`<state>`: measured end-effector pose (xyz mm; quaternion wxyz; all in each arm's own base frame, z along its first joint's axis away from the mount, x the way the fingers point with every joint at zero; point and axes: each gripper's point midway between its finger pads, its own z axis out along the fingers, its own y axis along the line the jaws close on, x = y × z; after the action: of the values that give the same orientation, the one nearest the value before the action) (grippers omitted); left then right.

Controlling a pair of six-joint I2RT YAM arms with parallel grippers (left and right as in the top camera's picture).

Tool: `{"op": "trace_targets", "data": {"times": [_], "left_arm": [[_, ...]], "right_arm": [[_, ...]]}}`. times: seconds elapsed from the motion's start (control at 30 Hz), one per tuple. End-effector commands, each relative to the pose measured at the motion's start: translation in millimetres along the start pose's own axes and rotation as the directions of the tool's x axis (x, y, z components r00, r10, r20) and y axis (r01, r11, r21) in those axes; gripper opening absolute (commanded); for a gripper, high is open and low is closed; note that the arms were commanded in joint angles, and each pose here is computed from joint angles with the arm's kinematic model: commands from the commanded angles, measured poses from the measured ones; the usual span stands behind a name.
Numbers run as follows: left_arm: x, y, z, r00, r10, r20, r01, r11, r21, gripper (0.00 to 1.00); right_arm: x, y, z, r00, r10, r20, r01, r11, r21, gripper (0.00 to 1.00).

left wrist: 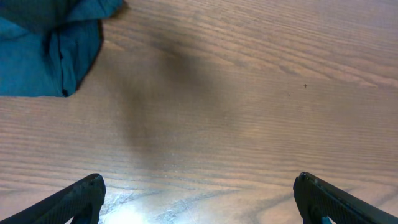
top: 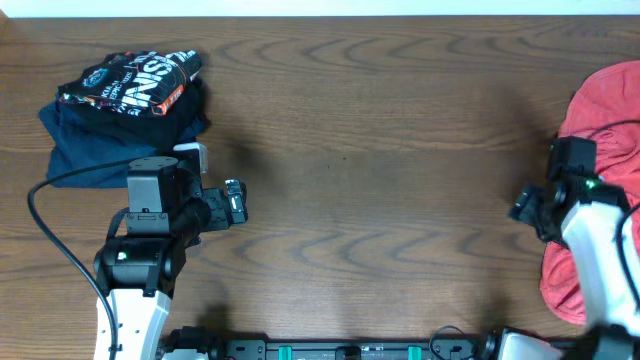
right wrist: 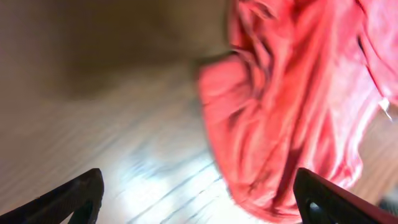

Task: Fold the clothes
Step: 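Reach the right gripper to the crumpled red T-shirt and grasp it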

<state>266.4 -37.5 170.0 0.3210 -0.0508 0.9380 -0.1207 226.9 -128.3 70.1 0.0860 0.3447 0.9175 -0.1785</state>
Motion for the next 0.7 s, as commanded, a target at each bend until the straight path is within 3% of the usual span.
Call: {"op": "trace_targets", "data": {"times": [0.0, 0.37, 0.47, 0.6, 0.67], "left_arm": [[-6.1, -2.3, -4.7, 1.0, -0.003, 0.015, 0.003, 1.0, 0.01, 0.98], [-5.9, -2.3, -4.7, 1.0, -0.003, 0.014, 0.003, 1.0, 0.009, 0.98], [-5.9, -2.3, -4.7, 1.0, -0.003, 0.014, 0.003, 1.0, 0.009, 0.98], [-5.2, -2.2, -4.7, 1.0, -0.004, 0.011, 0.004, 1.0, 0.009, 0.98], [-5.3, -2.2, -4.7, 1.0, -0.004, 0.012, 0.004, 1.0, 0.009, 0.98]], "right_arm": [[-2.7, -21.9, 27.2, 0.993, 0.11, -0.047, -0.105, 0.989, 0.108, 0.95], [-3.5, -32.3, 79.5, 0.97, 0.208, -0.126, -0.189, 0.971, 0.146, 0.75], [-4.4, -32.3, 85.3, 0.968, 0.215, -0.127, -0.195, 0.969, 0.149, 0.58], [2.3, -30.0, 90.7, 0.964, 0.209, -0.162, -0.186, 0.971, 0.148, 0.05], [4.7, -25.7, 91.1, 0.962, 0.208, -0.179, -0.187, 0.974, 0.127, 0.01]]}}
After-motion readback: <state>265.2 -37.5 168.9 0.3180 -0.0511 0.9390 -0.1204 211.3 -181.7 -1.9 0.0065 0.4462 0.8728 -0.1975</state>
